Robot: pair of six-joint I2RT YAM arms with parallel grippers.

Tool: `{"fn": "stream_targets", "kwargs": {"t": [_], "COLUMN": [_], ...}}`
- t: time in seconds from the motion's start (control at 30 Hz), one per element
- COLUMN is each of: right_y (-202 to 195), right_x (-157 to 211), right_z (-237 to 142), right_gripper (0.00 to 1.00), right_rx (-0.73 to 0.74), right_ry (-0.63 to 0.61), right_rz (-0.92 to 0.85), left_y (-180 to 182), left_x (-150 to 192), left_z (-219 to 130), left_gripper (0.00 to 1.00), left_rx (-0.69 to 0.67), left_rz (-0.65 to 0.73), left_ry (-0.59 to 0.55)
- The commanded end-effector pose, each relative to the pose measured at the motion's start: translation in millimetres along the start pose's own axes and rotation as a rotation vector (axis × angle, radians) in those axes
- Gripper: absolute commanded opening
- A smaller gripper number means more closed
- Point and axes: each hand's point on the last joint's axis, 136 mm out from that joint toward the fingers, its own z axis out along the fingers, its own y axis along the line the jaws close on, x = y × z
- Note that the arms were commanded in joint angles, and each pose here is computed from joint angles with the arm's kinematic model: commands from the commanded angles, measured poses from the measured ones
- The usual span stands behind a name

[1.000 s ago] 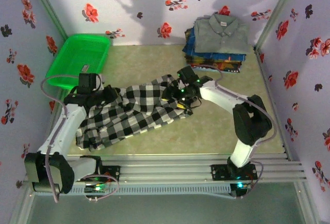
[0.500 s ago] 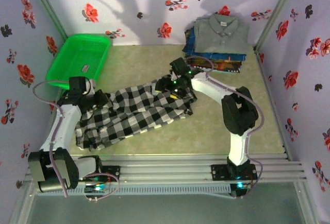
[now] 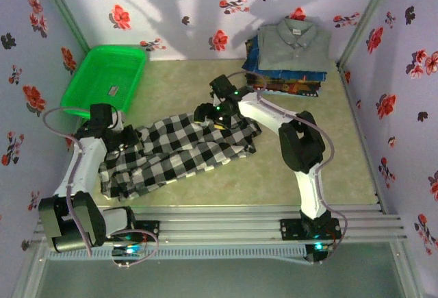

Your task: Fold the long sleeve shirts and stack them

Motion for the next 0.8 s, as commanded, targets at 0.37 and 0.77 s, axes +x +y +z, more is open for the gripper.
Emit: {"fn": "stream_targets", "kwargs": {"t": [0.37,0.77], "right_y": [0,13], "right_x": [0,5], "right_z": [48,35], "right_gripper": [0.81,0.81], "right_rx": [0.097,0.074], "right_ry": [0.027,0.018], "right_rz": [-0.038,-0.074], "left_y": [49,57], "left_x": [-4,-48], "left_z": [10,-58], "left_gripper": [0.32,0.78], "left_rx": [-0.215,-0.22], "left_rz": [0.063,-0.109], "left_ry": [0.07,-0.109]}}
